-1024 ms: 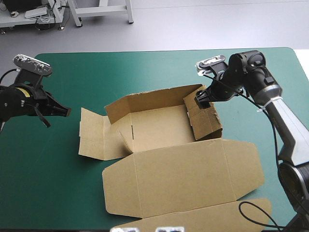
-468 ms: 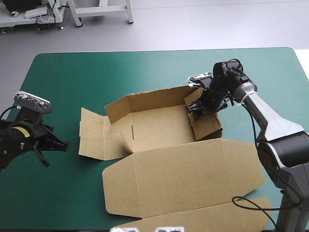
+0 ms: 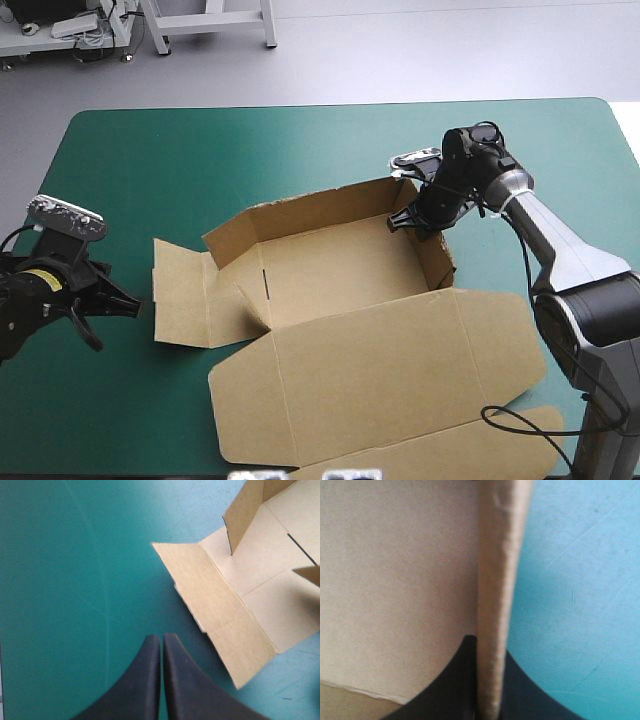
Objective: Fold the box
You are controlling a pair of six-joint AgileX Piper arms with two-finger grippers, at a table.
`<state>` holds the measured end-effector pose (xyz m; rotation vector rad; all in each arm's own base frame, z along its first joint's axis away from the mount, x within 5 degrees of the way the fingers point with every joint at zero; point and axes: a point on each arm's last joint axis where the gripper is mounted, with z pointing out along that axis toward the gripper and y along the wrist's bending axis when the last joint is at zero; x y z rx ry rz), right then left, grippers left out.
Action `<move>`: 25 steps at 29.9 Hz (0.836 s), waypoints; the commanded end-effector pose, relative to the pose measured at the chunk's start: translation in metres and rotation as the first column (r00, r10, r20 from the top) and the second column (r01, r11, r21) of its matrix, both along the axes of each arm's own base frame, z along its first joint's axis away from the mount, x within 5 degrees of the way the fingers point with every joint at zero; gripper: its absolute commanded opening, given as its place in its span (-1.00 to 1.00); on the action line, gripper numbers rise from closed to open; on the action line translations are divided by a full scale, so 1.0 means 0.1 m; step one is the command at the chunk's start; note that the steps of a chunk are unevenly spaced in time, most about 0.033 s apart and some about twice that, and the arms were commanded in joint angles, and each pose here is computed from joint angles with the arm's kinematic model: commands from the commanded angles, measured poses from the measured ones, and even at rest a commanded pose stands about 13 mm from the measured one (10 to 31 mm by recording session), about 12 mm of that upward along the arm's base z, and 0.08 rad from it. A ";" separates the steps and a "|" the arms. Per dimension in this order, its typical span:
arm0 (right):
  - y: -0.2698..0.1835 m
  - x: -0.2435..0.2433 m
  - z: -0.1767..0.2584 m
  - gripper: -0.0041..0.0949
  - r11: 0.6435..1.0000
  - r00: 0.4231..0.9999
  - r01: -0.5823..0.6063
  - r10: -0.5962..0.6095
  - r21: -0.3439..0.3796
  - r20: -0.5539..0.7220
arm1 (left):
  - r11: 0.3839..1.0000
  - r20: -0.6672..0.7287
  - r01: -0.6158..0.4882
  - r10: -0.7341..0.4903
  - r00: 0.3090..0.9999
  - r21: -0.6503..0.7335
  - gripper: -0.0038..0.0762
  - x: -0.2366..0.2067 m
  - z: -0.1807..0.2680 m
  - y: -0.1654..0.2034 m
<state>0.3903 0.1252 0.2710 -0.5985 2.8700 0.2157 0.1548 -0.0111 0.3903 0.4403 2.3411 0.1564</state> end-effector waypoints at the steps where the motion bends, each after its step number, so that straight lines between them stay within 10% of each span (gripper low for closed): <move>1: -0.15 -0.14 0.51 -0.95 1.000 0.994 0.006 -0.009 0.025 0.113 | 0.999 0.119 -0.019 0.025 0.993 -0.046 -0.89 0.02 0.14 -0.01; 25: -1.15 -1.30 2.13 -0.96 0.969 0.808 0.012 -0.156 0.248 0.568 | 0.997 0.312 -0.060 0.073 0.947 -0.052 -0.87 0.28 0.16 0.02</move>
